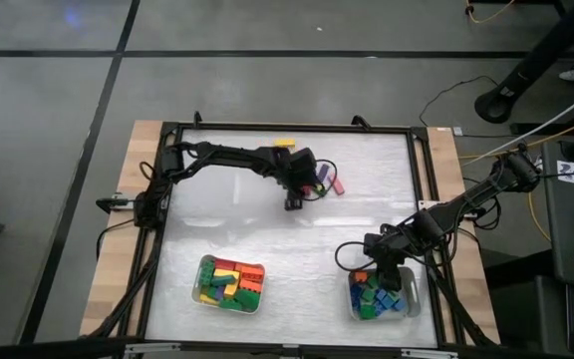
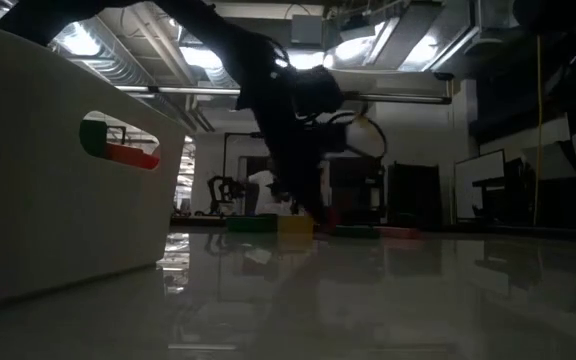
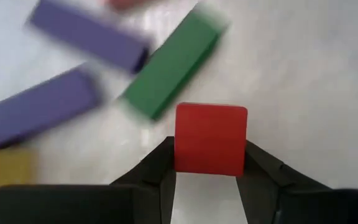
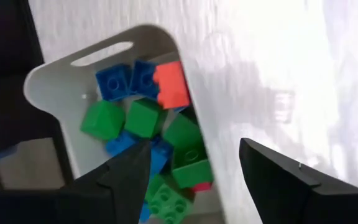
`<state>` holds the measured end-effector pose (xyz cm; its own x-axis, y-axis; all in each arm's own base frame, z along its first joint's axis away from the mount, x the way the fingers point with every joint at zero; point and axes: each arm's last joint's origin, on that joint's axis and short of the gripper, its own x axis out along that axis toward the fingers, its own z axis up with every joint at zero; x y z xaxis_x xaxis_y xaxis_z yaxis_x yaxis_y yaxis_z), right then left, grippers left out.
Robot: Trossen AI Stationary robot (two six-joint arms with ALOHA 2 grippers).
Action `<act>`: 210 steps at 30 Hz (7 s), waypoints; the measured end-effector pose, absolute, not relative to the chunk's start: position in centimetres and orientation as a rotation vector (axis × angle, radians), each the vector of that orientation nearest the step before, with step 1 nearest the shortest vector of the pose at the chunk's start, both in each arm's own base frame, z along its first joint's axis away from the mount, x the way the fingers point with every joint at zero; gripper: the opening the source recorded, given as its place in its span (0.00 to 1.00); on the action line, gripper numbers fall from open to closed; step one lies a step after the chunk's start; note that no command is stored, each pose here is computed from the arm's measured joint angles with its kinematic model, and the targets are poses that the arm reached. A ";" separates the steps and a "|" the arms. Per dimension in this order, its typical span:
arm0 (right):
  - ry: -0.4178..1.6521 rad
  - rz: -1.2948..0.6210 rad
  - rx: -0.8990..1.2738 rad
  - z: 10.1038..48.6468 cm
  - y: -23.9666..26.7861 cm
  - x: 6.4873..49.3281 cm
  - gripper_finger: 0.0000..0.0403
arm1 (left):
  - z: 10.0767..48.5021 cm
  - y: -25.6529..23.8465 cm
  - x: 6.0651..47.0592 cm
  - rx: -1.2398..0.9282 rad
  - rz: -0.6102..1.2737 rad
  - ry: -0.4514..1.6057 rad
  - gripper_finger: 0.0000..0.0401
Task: Sort blocks by size
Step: Put the square orange block into the gray bin, then put the rectangular pink block into the white bin, then put the rectangular green game piece into the white bin
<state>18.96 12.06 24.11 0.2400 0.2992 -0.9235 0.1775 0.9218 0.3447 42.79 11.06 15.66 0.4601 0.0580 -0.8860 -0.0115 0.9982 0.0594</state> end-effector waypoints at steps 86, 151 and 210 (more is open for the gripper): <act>1.025 -0.732 0.505 18.3 -9.5 27.2 0.60 | 24.8 4.7 33.5 -0.032 0.271 0.802 0.49; 0.238 0.328 0.446 19.2 9.8 39.9 0.26 | 20.8 1.1 19.5 -0.254 0.245 0.459 0.49; 0.950 0.185 0.249 25.3 0.2 37.0 0.47 | 19.6 12.4 25.8 0.086 0.324 0.665 0.49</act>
